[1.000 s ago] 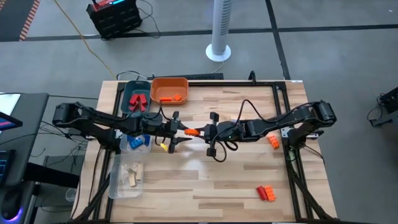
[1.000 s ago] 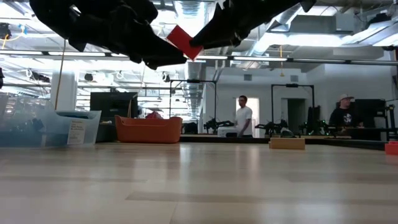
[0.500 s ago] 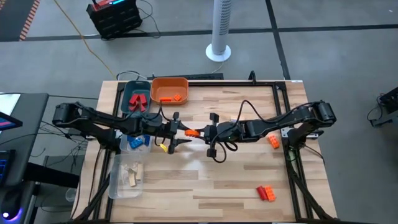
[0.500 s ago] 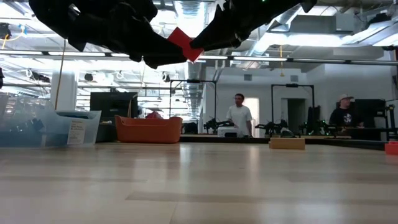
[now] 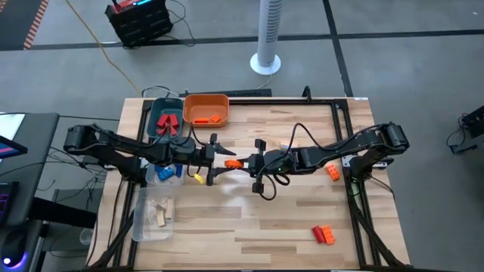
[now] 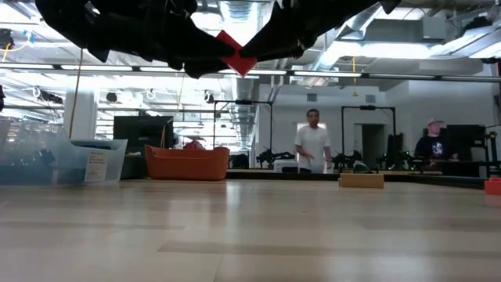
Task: Sort blocks
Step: Put the orange game piece into the orange bin
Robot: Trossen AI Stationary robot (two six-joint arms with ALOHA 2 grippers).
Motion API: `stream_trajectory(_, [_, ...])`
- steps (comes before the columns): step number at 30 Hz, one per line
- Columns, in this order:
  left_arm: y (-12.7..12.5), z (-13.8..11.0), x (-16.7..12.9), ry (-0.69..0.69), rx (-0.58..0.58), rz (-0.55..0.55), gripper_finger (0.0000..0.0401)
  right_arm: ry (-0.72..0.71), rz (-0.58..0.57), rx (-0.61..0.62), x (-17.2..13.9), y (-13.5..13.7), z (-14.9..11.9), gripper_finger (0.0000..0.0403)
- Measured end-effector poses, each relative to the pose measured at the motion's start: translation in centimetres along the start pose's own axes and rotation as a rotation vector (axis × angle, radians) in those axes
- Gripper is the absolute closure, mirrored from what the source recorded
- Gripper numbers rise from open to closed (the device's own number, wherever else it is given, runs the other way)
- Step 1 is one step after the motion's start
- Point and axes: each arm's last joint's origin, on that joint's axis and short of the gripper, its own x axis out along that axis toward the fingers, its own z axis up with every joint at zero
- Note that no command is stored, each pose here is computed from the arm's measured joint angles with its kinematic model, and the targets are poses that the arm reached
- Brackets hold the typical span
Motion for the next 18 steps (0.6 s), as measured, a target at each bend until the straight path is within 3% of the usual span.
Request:
stream_trajectory(4, [-0.1, 0.2, 0.0, -0.017, 0.018, -0.005, 0.0182, -0.001, 0.001, 0.001, 0.0, 0.0, 0.0, 0.0326])
stream_trajectory(9, [-0.4, 0.2, 0.0, -0.018, 0.039, -0.015, 0.0260, 0.002, -0.001, 0.009, 0.0, 0.0, 0.0, 0.0319])
stream_trajectory(13, [-0.4, 0.2, 0.0, -0.013, 0.023, -0.018, 0.0319, 0.020, -0.009, 0.027, 0.0, -0.1, -0.1, 0.0287])
stream_trajectory(18, [-0.3, -0.4, 0.0, 0.048, -0.021, 0.021, 0.0319, 0.160, -0.047, 0.032, -1.3, -0.9, -0.2, 0.0229])
